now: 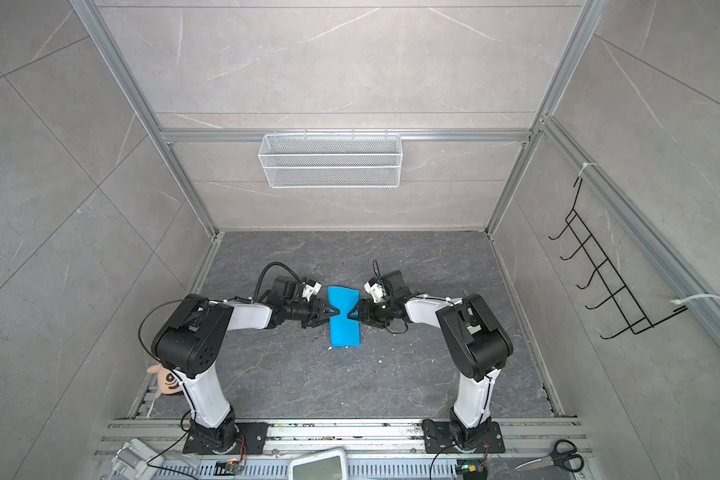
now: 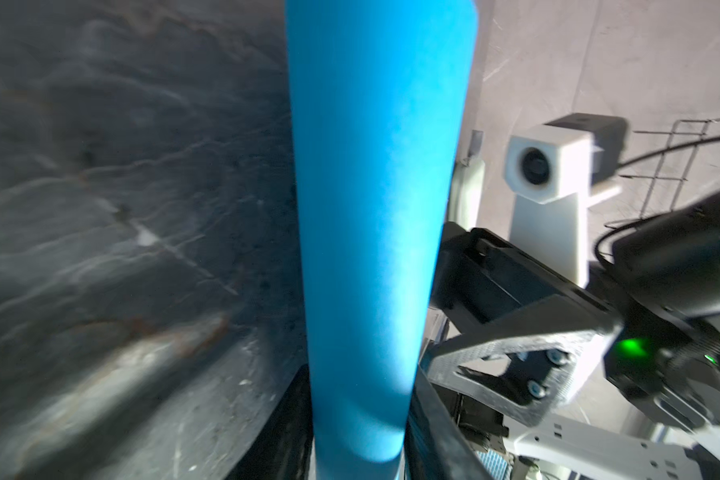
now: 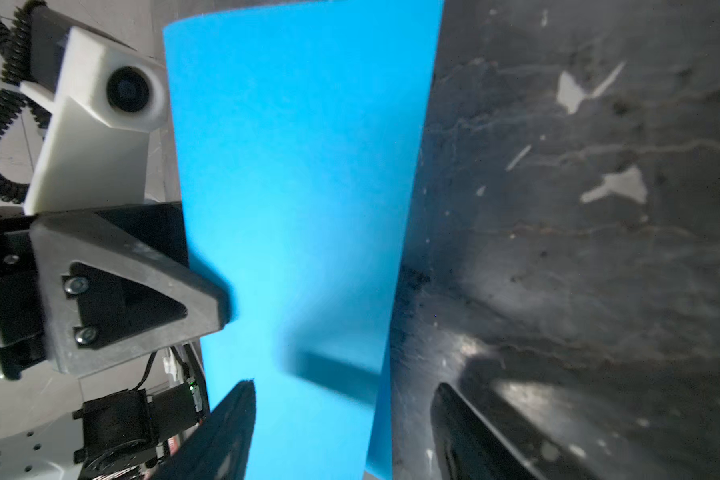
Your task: Fold a paper plane with a square sheet of paper (pick it up from the middle)
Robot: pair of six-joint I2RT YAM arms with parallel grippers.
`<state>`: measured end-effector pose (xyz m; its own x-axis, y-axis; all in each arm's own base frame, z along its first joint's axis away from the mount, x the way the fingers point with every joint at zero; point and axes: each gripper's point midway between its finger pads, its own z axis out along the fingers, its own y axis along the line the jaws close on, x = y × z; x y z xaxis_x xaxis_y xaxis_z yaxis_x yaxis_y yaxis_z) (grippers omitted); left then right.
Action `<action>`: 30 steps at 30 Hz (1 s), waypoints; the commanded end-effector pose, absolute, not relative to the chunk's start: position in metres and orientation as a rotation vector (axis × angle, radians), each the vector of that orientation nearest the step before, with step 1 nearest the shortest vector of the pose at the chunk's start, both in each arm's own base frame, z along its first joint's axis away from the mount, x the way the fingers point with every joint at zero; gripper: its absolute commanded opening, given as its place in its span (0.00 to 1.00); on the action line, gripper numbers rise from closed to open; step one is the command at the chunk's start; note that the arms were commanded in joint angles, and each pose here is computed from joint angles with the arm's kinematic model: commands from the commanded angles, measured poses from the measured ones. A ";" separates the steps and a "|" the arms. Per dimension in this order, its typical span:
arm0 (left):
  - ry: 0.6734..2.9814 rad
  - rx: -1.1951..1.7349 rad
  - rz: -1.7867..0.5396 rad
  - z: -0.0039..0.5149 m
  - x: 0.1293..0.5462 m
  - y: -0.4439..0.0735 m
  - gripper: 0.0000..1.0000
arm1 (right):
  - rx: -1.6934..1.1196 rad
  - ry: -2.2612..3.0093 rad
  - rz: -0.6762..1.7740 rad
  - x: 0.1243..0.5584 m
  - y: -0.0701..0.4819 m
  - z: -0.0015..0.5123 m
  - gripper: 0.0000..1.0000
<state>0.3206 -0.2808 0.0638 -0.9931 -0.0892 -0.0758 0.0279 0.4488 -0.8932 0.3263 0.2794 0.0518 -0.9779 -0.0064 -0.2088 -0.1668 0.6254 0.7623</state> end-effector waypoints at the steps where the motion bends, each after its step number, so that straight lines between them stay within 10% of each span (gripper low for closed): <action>1: 2.487 0.042 -1.687 0.086 0.322 -0.286 0.37 | -0.164 2.598 1.374 0.327 0.286 0.067 0.71; 18: 2.542 0.024 -1.658 0.073 0.320 -0.283 0.37 | -0.143 2.523 1.437 0.319 0.284 0.086 0.47; 26: 2.559 0.013 -1.636 0.069 0.320 -0.281 0.38 | -0.093 2.533 1.368 0.324 0.278 0.083 0.15; 30: 2.580 -0.025 -1.557 0.069 0.323 -0.274 0.54 | -0.094 2.543 1.365 0.325 0.281 0.085 0.02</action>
<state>0.3167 -0.2781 0.0631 -0.9955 -0.0700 -0.0638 0.0264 0.4414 -0.8969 0.3231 0.2815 0.0781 -0.9700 0.0579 -0.2361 -0.1668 0.5480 0.8197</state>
